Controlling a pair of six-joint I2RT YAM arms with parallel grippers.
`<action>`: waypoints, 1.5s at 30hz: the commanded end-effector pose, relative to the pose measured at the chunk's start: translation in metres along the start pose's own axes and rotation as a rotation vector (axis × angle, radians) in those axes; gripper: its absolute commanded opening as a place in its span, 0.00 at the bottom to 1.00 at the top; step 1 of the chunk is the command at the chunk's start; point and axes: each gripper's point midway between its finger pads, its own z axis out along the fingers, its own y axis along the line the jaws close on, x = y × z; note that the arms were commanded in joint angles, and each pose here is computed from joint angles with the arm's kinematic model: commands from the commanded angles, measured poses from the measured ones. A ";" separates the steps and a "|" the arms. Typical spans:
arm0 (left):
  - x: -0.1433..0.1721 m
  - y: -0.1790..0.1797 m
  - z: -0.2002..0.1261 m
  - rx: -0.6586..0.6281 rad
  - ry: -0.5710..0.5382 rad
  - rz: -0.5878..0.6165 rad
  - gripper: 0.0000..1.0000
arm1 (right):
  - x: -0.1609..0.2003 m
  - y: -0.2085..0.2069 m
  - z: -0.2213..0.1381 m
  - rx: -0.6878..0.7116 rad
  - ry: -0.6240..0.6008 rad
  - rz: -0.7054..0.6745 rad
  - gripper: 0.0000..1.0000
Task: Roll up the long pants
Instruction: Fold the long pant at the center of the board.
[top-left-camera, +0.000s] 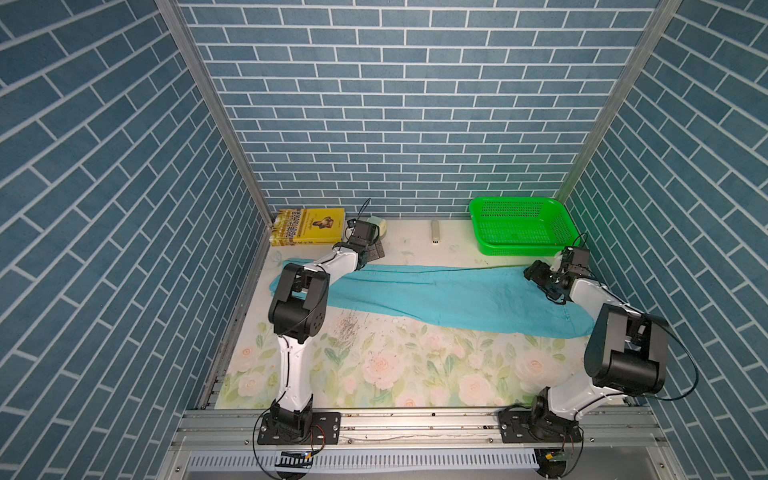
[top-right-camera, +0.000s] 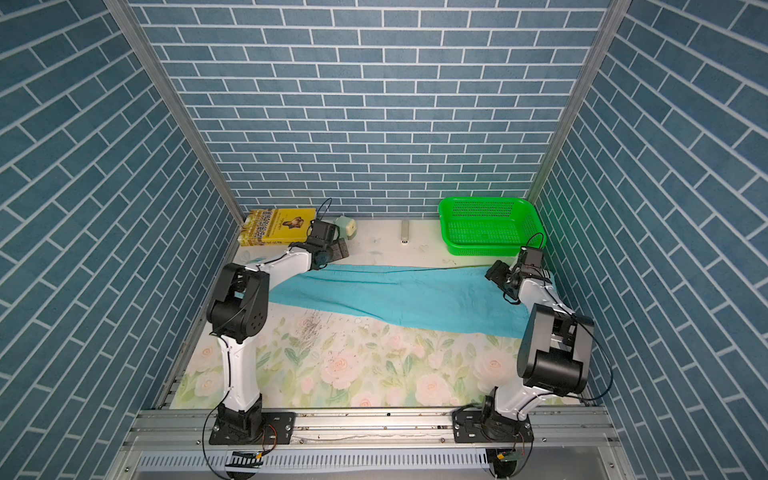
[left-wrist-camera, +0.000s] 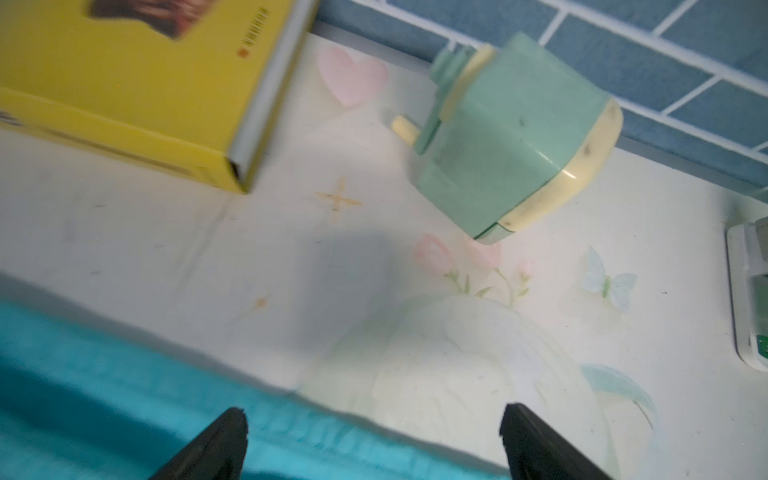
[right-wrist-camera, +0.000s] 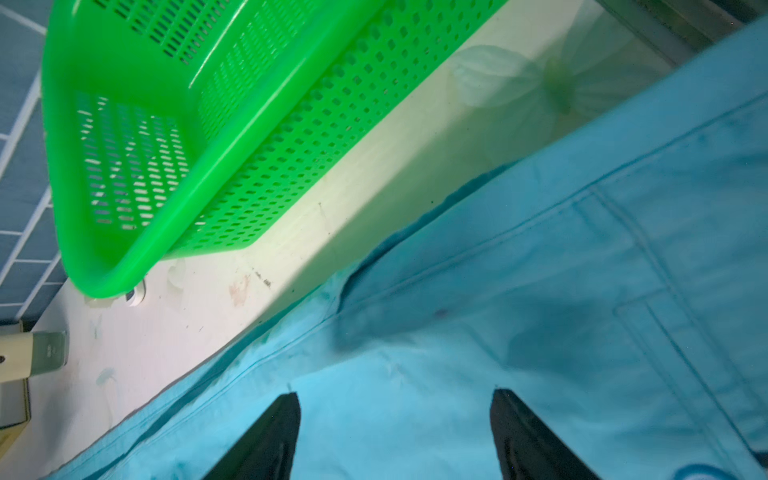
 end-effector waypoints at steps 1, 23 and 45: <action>-0.006 0.067 -0.038 -0.132 -0.010 -0.071 1.00 | -0.004 0.031 -0.032 -0.056 -0.005 -0.085 0.76; 0.027 0.236 -0.055 -0.327 0.088 -0.449 1.00 | 0.085 0.125 -0.018 -0.217 0.169 -0.197 0.76; 0.066 0.233 -0.033 -0.428 0.067 -0.549 0.89 | 0.085 0.131 -0.028 -0.228 0.157 -0.193 0.76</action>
